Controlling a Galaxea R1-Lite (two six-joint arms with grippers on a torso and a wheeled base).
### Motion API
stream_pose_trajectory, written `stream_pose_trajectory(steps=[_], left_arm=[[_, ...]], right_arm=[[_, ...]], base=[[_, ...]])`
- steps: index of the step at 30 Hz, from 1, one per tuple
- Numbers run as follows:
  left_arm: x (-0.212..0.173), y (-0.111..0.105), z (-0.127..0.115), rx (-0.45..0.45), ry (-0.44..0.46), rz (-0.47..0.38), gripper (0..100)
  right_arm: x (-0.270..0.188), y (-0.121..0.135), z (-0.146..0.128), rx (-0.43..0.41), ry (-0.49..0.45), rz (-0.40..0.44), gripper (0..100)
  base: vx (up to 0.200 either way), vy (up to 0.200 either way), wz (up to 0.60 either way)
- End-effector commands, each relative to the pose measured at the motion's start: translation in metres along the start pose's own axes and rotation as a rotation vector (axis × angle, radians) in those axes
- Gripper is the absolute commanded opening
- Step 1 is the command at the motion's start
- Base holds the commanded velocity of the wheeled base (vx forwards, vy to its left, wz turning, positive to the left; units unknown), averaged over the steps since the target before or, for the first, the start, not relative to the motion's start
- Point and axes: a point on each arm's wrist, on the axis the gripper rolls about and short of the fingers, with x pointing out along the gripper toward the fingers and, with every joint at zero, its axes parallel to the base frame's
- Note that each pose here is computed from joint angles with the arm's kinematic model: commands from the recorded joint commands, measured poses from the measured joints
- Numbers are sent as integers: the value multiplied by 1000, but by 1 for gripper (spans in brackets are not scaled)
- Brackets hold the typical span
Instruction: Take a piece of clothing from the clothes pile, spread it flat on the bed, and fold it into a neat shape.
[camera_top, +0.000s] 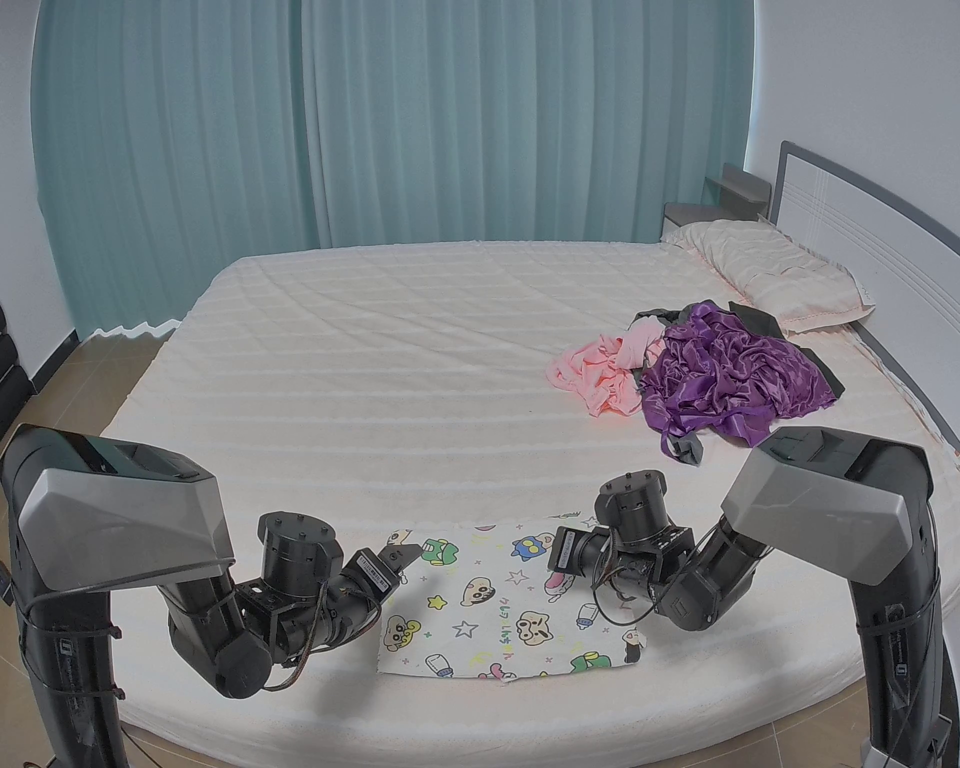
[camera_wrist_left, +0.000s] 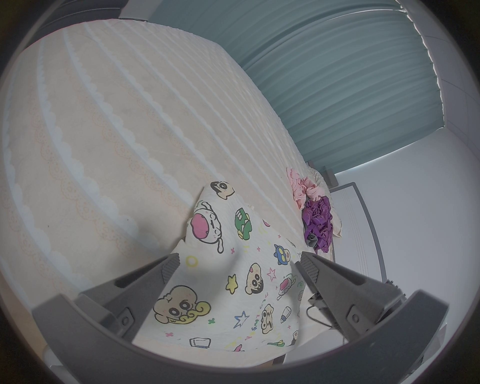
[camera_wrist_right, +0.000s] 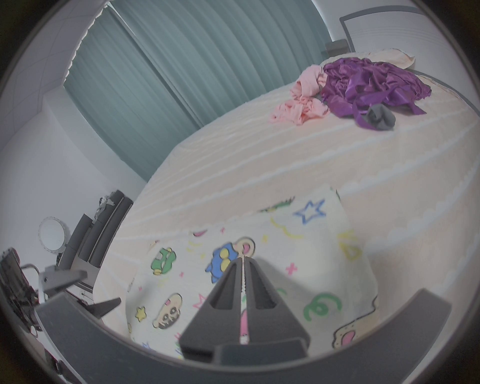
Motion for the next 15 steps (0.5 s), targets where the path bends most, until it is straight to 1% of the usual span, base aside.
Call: stream_pose_trajectory(steps=[1,2,3,4,11,15], left_arm=[[0,0,0,-1,1,1,100],[0,0,0,-1,1,1,100],[0,0,0,-1,1,1,100],[0,1,0,-2,0,2,100],[0,1,0,0,0,2,100],[0,1,0,0,0,2,100]], right_arm=[[6,-5,-20,-12,54,-23,0],[6,-5,-20,-12,54,-23,0],[11,-18,-24,0,67,-55,0],[12,-22,-23,5,63,-69,0],[12,-45,-4,63,9,-116,0],[8,-60,14,95,-50,-158,0]], base=[[0,0,0],[0,0,0],[0,0,0],[0,0,0],[0,0,0],[0,0,0]])
